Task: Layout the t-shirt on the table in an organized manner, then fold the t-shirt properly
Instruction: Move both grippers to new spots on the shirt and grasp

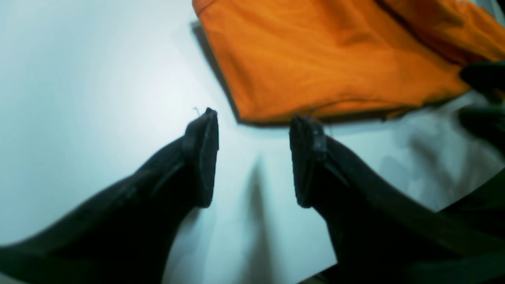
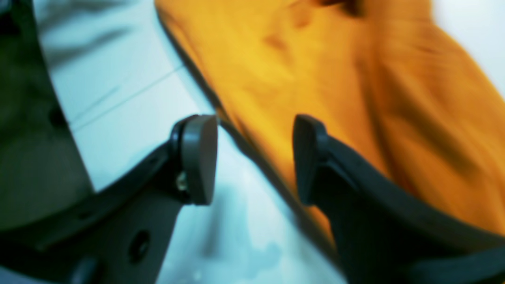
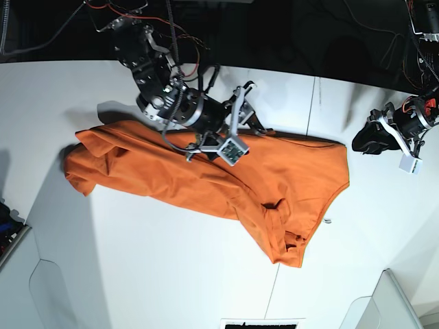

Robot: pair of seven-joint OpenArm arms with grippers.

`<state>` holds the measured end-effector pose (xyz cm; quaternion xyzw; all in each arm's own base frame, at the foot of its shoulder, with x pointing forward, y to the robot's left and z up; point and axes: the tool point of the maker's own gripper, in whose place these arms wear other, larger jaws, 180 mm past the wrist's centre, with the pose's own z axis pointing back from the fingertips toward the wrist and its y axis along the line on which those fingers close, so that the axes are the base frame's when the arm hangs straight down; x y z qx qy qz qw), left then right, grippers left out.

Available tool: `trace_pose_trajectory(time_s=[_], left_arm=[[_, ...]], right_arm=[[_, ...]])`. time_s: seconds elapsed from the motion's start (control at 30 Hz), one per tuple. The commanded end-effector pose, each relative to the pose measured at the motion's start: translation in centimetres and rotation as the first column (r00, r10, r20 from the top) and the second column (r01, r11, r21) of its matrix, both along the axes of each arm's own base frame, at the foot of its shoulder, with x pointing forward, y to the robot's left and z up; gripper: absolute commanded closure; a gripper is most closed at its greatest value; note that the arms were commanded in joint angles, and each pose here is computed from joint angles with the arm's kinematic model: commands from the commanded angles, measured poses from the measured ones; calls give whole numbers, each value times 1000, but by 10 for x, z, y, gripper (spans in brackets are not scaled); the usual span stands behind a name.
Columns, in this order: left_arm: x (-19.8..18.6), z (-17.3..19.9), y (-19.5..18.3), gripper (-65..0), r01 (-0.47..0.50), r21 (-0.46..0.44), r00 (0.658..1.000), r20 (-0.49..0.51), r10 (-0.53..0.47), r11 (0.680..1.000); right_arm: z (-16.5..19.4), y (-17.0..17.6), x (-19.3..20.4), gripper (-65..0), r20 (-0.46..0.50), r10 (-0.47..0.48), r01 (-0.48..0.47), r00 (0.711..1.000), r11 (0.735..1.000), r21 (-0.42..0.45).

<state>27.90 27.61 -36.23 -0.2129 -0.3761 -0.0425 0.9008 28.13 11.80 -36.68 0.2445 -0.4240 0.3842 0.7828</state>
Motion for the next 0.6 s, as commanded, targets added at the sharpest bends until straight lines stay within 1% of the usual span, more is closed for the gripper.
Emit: trace_pose_trajectory(time_s=[0.0, 0.07, 0.17, 0.3, 0.33, 0.37, 0.47, 0.53, 0.57], left_arm=[[10, 17, 3, -318, 6, 2, 998, 59, -6, 1000], [10, 17, 4, -318, 6, 2, 998, 59, -6, 1000], [10, 17, 4, -318, 6, 3, 998, 59, -7, 1000], [9, 15, 5, -318, 8, 17, 999, 53, -8, 1000], [9, 15, 5, -318, 7, 17, 999, 52, -8, 1000], [9, 15, 5, -318, 8, 17, 999, 52, -8, 1000], [9, 15, 5, -318, 7, 16, 999, 53, -8, 1000], [10, 16, 5, -318, 7, 15, 998, 55, -8, 1000], [10, 16, 5, -318, 5, 14, 998, 60, -6, 1000]], right_arm=[[19, 18, 11, -304, 65, 20, -22, 998, 999, 30], [13, 35, 16, -304, 96, 58, -55, 994, 998, -36], [5, 53, 25, -304, 135, 96, -79, 986, 989, -126], [-4, 64, 40, -302, 186, 113, -68, 976, 971, -231], [-5, 65, 44, -280, 197, 112, -59, 974, 966, -253], [-7, 66, 48, -243, 200, 110, -53, 974, 962, -268], [-7, 68, 52, -110, 207, 113, -51, 972, 958, -282], [-3, 69, 54, 0, 217, 116, -53, 969, 960, -277], [2, 70, 56, 0, 229, 113, -49, 967, 961, -271]])
